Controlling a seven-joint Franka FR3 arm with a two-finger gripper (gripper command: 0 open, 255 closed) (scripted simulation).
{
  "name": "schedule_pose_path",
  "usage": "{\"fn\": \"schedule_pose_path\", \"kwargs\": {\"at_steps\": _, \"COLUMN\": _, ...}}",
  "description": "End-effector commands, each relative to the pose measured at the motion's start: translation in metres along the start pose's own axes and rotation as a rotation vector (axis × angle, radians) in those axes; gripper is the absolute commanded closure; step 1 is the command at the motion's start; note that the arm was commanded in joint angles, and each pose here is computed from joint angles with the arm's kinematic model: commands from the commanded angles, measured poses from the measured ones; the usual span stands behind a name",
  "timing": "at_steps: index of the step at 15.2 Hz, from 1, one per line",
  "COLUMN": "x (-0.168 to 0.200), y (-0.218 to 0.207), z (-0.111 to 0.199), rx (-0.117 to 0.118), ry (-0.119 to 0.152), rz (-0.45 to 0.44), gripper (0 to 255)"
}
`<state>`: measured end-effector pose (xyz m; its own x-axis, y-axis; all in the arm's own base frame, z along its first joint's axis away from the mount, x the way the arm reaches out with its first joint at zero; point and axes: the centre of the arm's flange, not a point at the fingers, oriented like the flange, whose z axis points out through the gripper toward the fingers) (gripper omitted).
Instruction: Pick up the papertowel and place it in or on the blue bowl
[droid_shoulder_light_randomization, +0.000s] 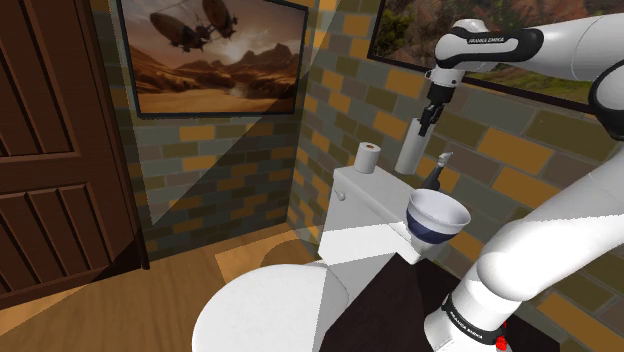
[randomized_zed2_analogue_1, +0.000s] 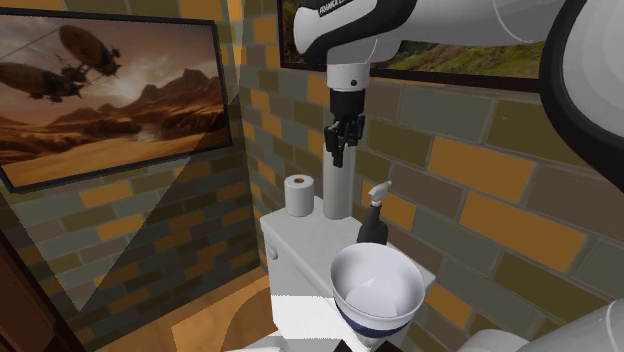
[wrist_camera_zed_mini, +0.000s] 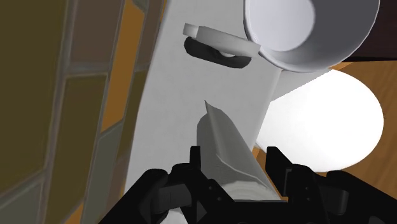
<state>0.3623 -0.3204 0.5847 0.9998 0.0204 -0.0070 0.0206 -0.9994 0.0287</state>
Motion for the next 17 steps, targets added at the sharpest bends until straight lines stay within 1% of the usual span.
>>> {"fn": "schedule_pose_path", "kwargs": {"at_steps": 1, "x": -0.001, "y": 0.001, "z": -0.011, "rx": 0.000, "ry": 0.000, "rz": 0.000, "gripper": 255}}
{"fn": "schedule_pose_path", "kwargs": {"at_steps": 14, "x": -0.001, "y": 0.003, "z": -0.077, "rx": 0.000, "ry": 0.000, "rz": 0.000, "gripper": 255}}
{"fn": "schedule_pose_path", "kwargs": {"at_steps": 17, "x": -0.032, "y": -0.017, "z": -0.090, "rx": 0.000, "ry": 0.000, "rz": 0.000, "gripper": 255}}
